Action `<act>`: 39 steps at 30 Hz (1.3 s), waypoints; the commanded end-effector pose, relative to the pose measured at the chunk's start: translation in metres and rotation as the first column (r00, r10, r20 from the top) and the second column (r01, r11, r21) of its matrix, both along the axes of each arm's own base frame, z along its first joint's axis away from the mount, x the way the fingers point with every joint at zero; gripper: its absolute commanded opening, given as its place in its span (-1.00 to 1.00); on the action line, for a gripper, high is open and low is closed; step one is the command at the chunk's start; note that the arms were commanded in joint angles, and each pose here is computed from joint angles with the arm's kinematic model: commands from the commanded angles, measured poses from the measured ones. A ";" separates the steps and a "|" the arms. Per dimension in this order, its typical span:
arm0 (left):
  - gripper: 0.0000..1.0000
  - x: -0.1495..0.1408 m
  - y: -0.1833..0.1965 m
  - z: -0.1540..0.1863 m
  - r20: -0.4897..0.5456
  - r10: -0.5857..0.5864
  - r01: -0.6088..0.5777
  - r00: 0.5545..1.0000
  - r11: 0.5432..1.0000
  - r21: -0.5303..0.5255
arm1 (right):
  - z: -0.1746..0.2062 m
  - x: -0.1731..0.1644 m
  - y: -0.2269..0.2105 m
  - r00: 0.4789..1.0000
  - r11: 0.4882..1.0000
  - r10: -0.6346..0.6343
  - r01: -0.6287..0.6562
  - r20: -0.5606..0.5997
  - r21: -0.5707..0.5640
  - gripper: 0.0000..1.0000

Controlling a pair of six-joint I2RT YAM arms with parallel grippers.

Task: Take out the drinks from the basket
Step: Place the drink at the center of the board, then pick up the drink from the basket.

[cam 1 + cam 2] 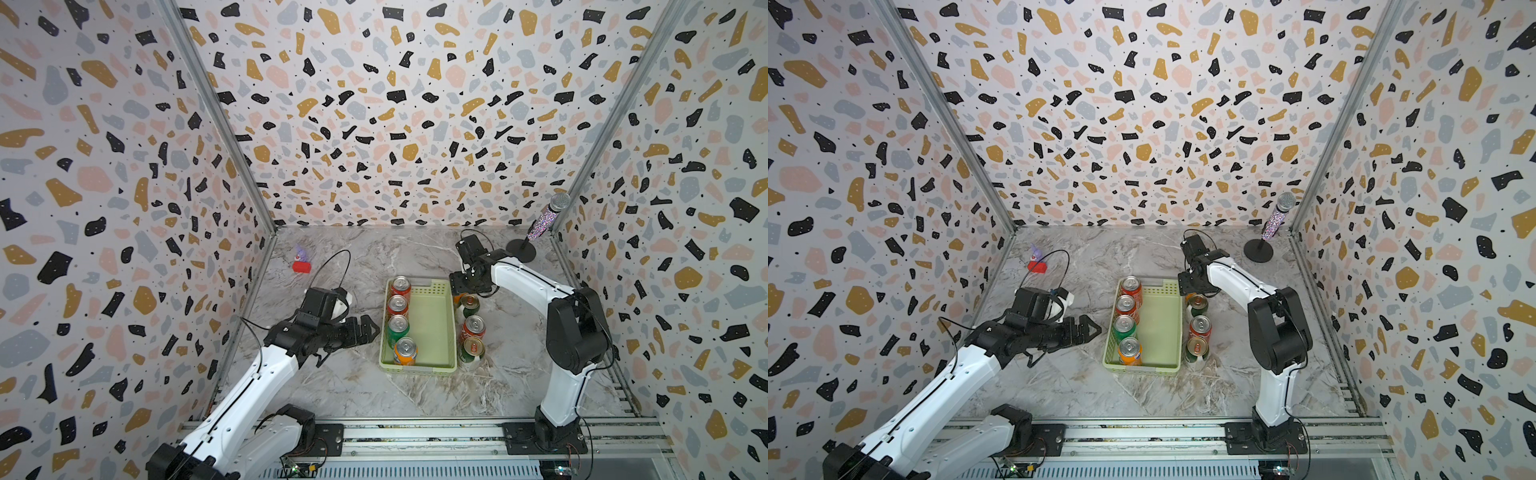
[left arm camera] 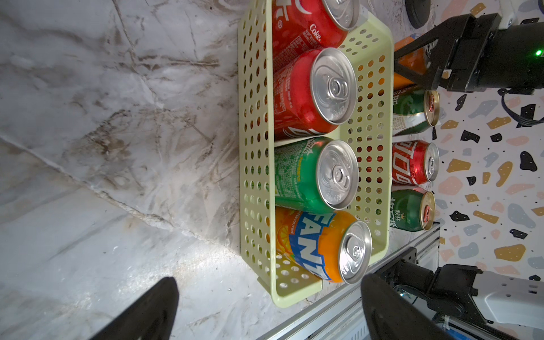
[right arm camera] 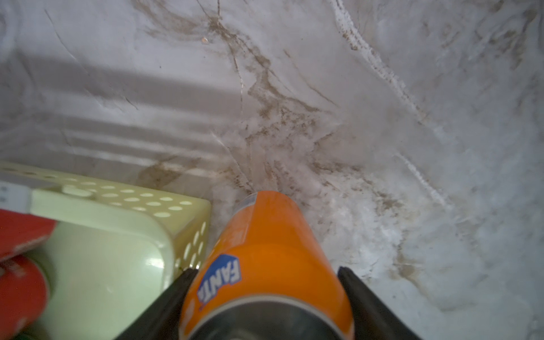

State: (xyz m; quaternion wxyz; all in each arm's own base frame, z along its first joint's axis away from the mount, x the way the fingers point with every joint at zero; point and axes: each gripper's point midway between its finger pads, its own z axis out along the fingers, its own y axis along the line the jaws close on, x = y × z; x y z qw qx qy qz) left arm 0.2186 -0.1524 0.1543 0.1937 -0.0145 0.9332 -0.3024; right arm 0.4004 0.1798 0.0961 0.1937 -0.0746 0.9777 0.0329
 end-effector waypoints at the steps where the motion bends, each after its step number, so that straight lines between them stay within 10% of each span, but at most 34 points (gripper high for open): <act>1: 0.99 0.001 0.000 -0.001 0.010 0.004 -0.004 1.000 1.000 -0.001 | 0.027 -0.003 0.003 0.999 0.999 0.007 -0.009 0.049 0.040 0.68; 19: 0.99 0.004 0.002 0.000 0.021 0.014 -0.014 1.000 1.000 0.012 | 0.084 -0.005 -0.009 0.983 0.999 -0.021 0.012 0.180 0.048 0.81; 39: 0.95 -0.017 -0.006 0.023 0.007 -0.012 0.012 1.000 0.997 -0.078 | 0.158 -0.083 0.014 0.955 0.918 0.114 -0.207 0.274 0.338 0.74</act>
